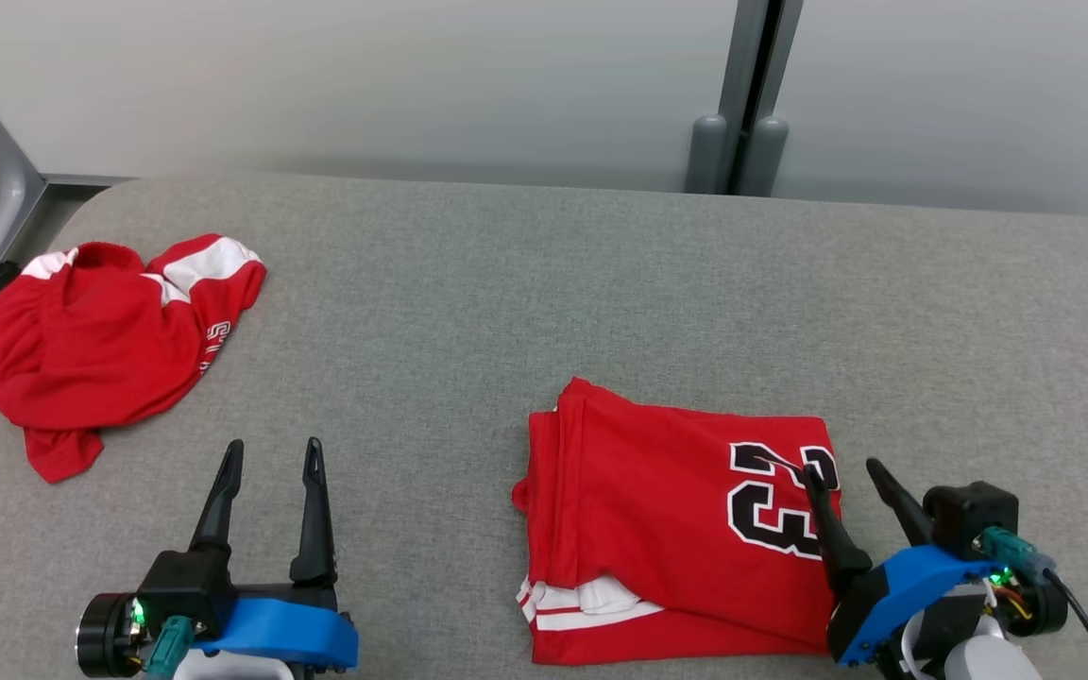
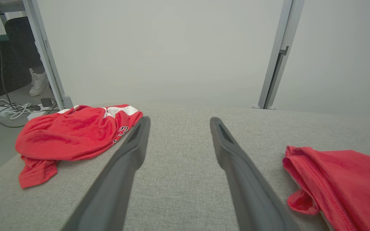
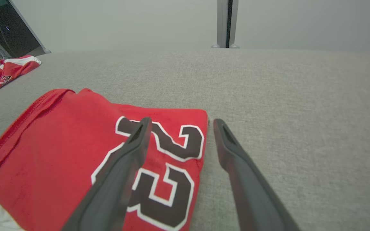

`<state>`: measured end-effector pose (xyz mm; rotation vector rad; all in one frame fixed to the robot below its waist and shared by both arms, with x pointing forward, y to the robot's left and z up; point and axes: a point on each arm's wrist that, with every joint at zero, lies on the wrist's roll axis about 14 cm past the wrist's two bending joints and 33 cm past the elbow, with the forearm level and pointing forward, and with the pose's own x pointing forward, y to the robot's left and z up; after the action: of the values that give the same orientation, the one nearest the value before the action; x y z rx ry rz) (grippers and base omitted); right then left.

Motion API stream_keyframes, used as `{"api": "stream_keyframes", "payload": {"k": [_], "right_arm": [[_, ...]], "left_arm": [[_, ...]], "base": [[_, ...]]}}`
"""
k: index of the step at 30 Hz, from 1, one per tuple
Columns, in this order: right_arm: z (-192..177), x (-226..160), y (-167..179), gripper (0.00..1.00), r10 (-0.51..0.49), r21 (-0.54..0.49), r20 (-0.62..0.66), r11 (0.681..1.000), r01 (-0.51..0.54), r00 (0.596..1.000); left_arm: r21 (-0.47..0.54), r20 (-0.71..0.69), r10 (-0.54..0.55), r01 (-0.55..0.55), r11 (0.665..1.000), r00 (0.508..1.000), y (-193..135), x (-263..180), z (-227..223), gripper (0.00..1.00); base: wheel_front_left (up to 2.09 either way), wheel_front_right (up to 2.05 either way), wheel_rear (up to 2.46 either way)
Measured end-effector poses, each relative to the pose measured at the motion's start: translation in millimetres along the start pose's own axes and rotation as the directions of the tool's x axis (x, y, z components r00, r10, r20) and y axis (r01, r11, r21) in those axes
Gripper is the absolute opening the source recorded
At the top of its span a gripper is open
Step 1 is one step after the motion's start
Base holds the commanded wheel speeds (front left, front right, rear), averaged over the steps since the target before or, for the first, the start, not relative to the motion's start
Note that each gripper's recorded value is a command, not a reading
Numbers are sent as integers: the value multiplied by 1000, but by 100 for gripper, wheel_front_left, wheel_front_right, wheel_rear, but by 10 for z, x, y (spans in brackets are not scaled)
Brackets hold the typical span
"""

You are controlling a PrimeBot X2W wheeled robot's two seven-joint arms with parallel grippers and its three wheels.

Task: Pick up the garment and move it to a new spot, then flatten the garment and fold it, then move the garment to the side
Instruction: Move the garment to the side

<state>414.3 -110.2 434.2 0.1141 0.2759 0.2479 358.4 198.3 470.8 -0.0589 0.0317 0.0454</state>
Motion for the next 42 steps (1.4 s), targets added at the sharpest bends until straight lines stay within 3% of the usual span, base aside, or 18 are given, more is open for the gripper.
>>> {"api": "stream_keyframes", "payload": {"k": [11,17,18,19,20,27,35,42], "right_arm": [[-600,33,-7,100,-2,31,-169,1000,7,986],[-684,69,81,100,24,80,-189,997,-9,982],[-691,75,90,48,26,88,-191,996,-9,981],[-695,85,94,28,28,89,-192,996,-11,981],[-696,97,103,0,31,92,-191,996,-13,981],[-568,264,10,0,23,70,-155,997,-13,988],[-199,376,-849,0,-112,-67,-86,992,106,990],[44,209,-1676,0,-267,-144,-42,955,259,963]], "left_arm": [[-7,-15,12,-12,1000,1000,31,33,-45,100],[-9,-20,17,-17,1000,1000,38,32,-59,100],[-9,-20,17,-17,1000,1000,37,33,-61,100],[-8,-22,19,-19,1000,1000,38,36,-66,100],[-10,-24,18,-18,1000,1000,36,39,-73,100],[-17,-26,-13,13,1000,1000,-57,199,-91,100],[-26,-5,-101,101,995,995,-358,601,-86,100],[-52,-1,-201,200,978,980,-751,991,-217,100]], "base": [[0,0,0],[0,0,0],[0,0,0],[0,0,0],[0,0,0],[0,0,0],[0,0,0],[0,0,0]]}}
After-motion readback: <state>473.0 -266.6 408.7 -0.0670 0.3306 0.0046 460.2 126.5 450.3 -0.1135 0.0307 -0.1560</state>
